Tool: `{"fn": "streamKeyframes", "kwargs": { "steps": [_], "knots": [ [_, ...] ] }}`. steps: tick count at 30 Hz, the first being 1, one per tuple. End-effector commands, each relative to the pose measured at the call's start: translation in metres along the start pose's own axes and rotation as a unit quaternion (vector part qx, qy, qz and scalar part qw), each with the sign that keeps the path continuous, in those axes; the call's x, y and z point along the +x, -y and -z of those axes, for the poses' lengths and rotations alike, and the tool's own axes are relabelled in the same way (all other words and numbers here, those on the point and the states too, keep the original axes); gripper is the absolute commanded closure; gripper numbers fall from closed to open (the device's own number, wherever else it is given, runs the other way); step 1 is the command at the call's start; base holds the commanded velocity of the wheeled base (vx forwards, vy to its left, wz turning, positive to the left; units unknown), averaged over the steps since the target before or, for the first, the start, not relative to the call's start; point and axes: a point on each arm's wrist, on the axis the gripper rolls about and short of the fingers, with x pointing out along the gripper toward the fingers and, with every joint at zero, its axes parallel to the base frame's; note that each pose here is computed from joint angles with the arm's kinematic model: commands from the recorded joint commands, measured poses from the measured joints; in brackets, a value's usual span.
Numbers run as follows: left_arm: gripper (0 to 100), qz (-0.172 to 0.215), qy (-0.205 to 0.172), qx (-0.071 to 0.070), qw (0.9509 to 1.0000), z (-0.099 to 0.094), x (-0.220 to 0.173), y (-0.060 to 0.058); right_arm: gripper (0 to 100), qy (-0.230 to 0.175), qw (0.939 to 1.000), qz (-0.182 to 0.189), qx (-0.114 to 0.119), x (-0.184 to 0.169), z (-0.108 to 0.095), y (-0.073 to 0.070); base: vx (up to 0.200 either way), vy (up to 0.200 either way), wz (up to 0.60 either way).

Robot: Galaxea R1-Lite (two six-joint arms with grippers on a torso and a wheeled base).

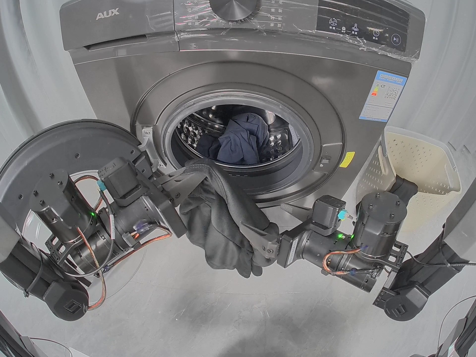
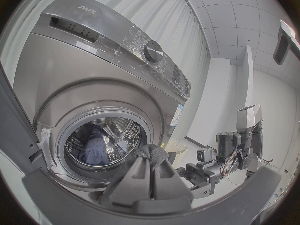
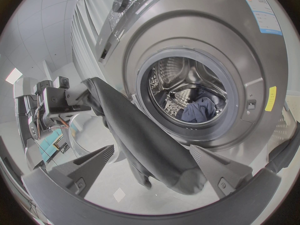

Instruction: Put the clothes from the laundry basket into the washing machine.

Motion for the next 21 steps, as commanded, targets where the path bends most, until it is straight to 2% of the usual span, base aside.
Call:
{"fn": "streamKeyframes", "kwargs": {
  "steps": [1,14,20,21],
  "knots": [
    [100,0.002,0.0,-0.001,1.0,0.0,0.0,0.001,0,0.0,1.0,-0.009,0.0,0.008,0.004,-0.004,0.0,0.0,0.0],
    [100,0.005,0.005,0.001,1.0,-0.003,0.0,0.002,0,0.027,0.9996,-0.001,0.0,0.049,0.009,0.003,0.0,0.0,0.0],
    [100,0.006,0.006,0.002,1.0,-0.003,-0.001,0.002,0,0.045,0.9989,0.011,0.0,0.067,0.015,0.013,0.0,0.0,0.0],
    [100,0.006,0.006,0.001,1.0,-0.004,-0.001,0.002,100,0.047,0.9989,0.011,0.0,0.068,0.016,0.013,0.0,0.0,0.0]
  ]
}}
